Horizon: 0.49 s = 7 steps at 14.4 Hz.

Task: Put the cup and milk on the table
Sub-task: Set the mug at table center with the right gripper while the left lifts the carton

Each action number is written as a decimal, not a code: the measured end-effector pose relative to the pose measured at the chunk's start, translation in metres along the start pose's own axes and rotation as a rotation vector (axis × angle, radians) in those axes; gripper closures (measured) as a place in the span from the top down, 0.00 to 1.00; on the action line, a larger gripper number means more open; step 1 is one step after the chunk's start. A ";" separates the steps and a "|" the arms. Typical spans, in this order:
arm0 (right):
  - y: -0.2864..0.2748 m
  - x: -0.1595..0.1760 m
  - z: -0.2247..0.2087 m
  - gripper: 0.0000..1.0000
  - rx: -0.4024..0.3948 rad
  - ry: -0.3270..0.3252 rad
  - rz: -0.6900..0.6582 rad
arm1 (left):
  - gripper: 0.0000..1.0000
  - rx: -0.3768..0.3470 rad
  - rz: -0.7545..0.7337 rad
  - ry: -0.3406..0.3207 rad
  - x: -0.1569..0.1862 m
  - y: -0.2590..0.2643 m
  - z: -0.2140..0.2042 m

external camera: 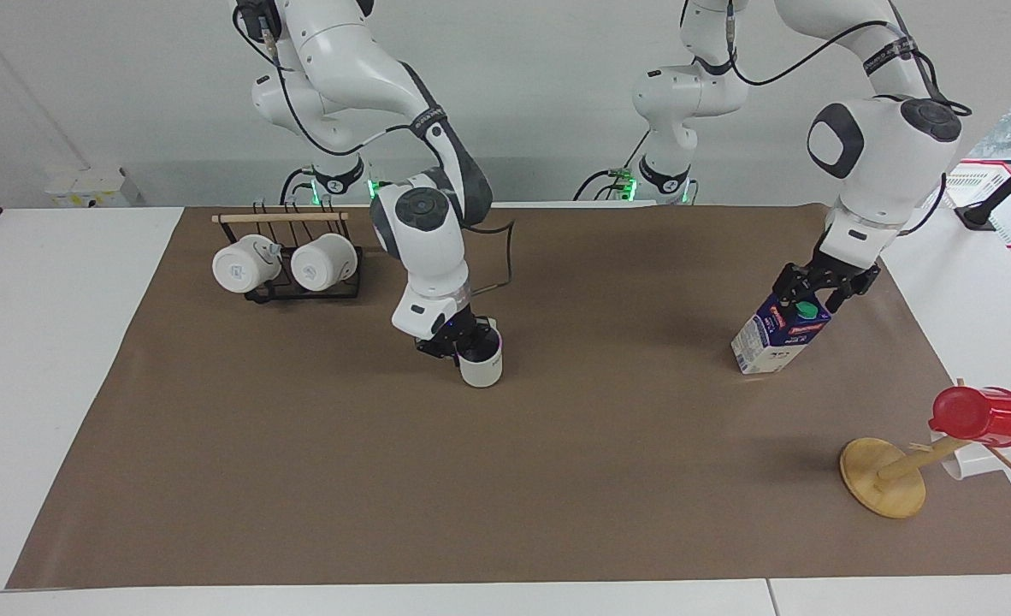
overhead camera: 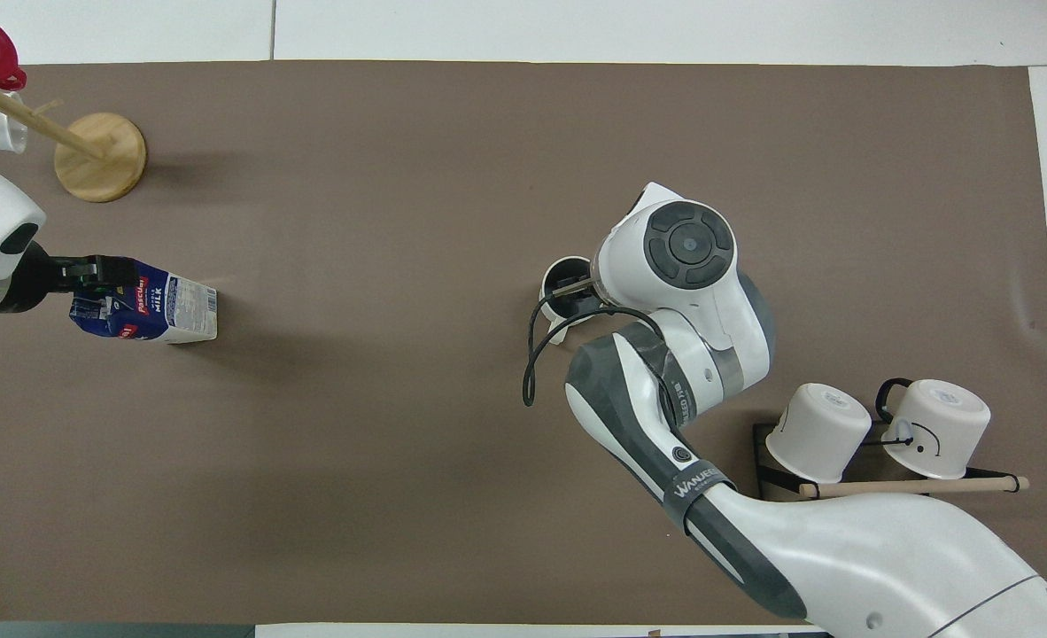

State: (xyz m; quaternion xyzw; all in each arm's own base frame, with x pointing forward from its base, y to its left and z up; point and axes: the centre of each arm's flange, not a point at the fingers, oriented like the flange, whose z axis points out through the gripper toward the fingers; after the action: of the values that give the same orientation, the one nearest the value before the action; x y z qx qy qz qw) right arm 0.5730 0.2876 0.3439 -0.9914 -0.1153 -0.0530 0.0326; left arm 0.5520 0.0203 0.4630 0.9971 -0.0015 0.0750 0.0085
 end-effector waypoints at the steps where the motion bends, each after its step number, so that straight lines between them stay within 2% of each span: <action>1: 0.000 0.000 0.000 0.10 0.000 0.000 0.000 | 0.65 0.000 -0.001 0.000 0.000 -0.001 0.002; 2: 0.000 0.000 -0.001 0.19 0.000 0.001 0.001 | 0.52 0.001 -0.004 0.000 0.000 -0.002 0.002; 3: 0.000 0.001 -0.003 0.31 0.001 0.005 0.001 | 0.44 0.001 -0.008 0.001 0.000 -0.004 0.002; 5: 0.007 0.005 -0.019 0.54 0.005 0.033 0.019 | 0.43 0.002 -0.014 0.002 0.000 -0.008 0.001; 7: 0.036 0.014 -0.055 0.74 0.005 0.078 0.067 | 0.43 0.002 -0.015 0.011 0.002 -0.008 -0.010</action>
State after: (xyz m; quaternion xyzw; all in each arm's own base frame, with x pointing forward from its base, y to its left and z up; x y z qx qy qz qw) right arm 0.5894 0.2514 0.3980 -0.9918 -0.0810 -0.0900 0.0413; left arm 0.5528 0.0289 0.4726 0.9967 0.0060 0.0805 0.0079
